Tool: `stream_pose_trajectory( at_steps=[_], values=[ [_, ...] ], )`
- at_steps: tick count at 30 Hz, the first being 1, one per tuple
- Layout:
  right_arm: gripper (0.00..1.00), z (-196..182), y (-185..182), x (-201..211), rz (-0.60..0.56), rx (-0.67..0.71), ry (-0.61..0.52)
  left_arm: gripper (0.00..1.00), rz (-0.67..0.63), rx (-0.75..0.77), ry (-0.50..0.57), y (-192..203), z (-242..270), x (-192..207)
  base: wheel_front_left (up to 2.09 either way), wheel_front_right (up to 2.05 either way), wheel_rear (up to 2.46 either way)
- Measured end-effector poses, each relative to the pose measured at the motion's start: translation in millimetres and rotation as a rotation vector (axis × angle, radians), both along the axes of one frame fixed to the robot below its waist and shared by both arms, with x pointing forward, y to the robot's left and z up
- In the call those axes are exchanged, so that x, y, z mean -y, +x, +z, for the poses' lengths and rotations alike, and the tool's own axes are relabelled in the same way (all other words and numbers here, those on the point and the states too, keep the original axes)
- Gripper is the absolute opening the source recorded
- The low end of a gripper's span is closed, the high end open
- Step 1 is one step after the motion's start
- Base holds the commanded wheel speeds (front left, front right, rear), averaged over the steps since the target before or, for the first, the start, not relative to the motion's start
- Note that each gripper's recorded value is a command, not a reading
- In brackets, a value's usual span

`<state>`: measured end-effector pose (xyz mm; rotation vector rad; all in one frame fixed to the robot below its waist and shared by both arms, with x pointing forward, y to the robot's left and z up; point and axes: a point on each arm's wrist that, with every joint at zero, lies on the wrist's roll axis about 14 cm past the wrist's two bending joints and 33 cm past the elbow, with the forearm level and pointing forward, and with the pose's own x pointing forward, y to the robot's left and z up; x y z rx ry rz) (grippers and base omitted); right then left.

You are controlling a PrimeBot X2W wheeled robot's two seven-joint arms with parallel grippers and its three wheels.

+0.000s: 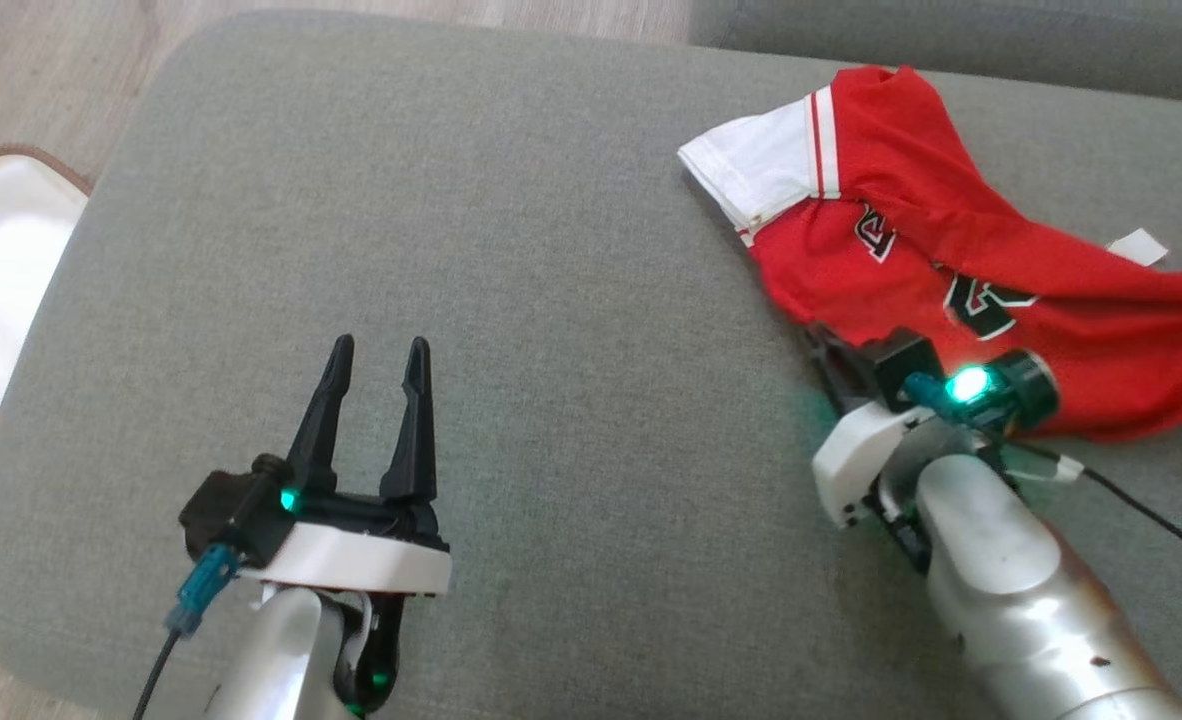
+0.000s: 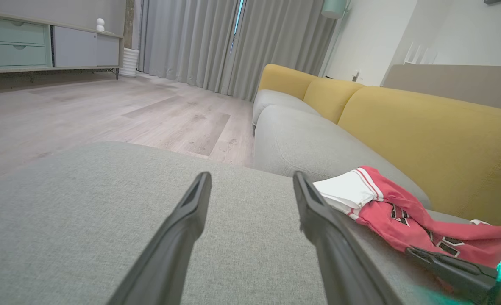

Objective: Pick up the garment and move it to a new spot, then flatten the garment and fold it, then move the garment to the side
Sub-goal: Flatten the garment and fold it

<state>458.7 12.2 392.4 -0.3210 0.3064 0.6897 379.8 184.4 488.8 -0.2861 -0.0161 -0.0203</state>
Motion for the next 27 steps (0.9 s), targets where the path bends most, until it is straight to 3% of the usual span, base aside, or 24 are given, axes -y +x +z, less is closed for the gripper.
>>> stream_pose_trajectory(
  at_steps=[8, 15, 19, 22, 23, 27],
  values=[
    [0.0, 37, -32, -44, 0.148, 0.052, 0.15, 1.0, -0.025, 0.028, -0.006, 2, 9, 8, 0.0, 0.0, 0.0],
    [0.0, 59, -100, -88, 0.347, 0.023, 0.272, 1.0, -0.064, 0.046, -0.013, 0, 14, 22, 0.0, 0.0, 0.0],
    [0.0, 51, -132, -77, 0.457, -0.005, 0.232, 1.0, -0.081, 0.047, -0.013, -3, 14, 28, 0.0, 0.0, 0.0],
    [0.0, 32, -134, -46, 0.443, -0.058, 0.154, 1.0, -0.088, 0.055, -0.014, -1, 16, 31, 0.0, 0.0, 0.0],
    [0.98, 29, -129, -36, 0.419, -0.064, 0.14, 1.0, -0.091, 0.057, -0.014, -1, 17, 32, 0.0, 0.0, 0.0],
    [1.0, 45, -96, -11, 0.296, -0.031, 0.187, 1.0, -0.096, 0.057, -0.016, 1, 17, 33, 0.0, 0.0, 0.0]
  ],
)
